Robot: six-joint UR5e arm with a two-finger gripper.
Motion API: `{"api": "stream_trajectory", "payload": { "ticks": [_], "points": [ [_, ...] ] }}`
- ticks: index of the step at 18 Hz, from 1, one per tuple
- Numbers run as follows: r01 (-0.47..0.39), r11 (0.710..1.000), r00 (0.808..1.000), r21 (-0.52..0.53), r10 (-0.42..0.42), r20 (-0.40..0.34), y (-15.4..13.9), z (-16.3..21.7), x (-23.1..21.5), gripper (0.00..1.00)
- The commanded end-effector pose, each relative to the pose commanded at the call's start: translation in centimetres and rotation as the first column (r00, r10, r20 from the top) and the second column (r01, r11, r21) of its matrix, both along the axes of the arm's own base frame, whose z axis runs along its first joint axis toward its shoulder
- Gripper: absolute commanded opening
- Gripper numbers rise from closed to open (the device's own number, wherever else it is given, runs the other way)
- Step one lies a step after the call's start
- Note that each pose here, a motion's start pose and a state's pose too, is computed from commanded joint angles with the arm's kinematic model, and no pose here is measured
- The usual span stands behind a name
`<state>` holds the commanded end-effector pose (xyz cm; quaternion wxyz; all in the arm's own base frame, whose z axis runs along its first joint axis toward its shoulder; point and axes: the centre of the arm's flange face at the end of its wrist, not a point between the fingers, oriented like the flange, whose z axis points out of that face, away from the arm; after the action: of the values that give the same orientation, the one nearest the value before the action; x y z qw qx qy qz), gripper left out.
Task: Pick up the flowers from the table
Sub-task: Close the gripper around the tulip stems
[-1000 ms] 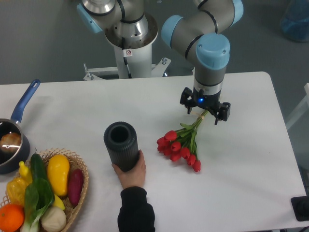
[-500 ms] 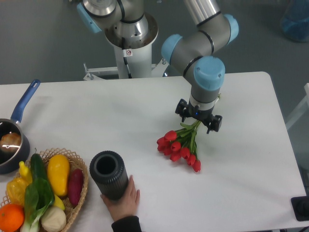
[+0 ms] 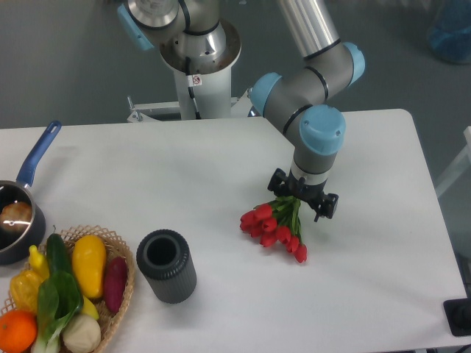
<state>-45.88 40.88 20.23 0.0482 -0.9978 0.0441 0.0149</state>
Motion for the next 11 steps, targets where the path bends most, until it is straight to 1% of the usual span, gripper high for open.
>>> {"api": "stream_trajectory", "payload": {
  "ticks": [1,3,4,5,7,8,9,11],
  "points": [
    [0.000,1.000,1.000,0.002,0.000,-0.001,0.1,-0.1,-0.2,0.93],
    [0.003,1.000,1.000,0.001,-0.003,0.002,0.3,-0.2,-0.1,0.78],
    [0.009,1.000,1.000,-0.001,-0.009,0.005,0.4,-0.3,0.2,0.68],
    [0.014,1.000,1.000,-0.004,-0.014,0.006,0.5,-0.4,0.4,0.55],
    [0.018,1.000,1.000,-0.005,-0.018,0.009,0.5,-0.4,0.8,0.13],
    [0.021,1.000,1.000,-0.009,-0.021,0.010,0.5,-0.4,0.9,0.03],
    [0.011,1.000,1.000,-0.008,-0.011,0.006,0.5,0.0,1.0,0.03],
    [-0.002,1.000,1.000,0.004,0.002,-0.021,0.0,2.2,0.9,0.01]
  ]
}}
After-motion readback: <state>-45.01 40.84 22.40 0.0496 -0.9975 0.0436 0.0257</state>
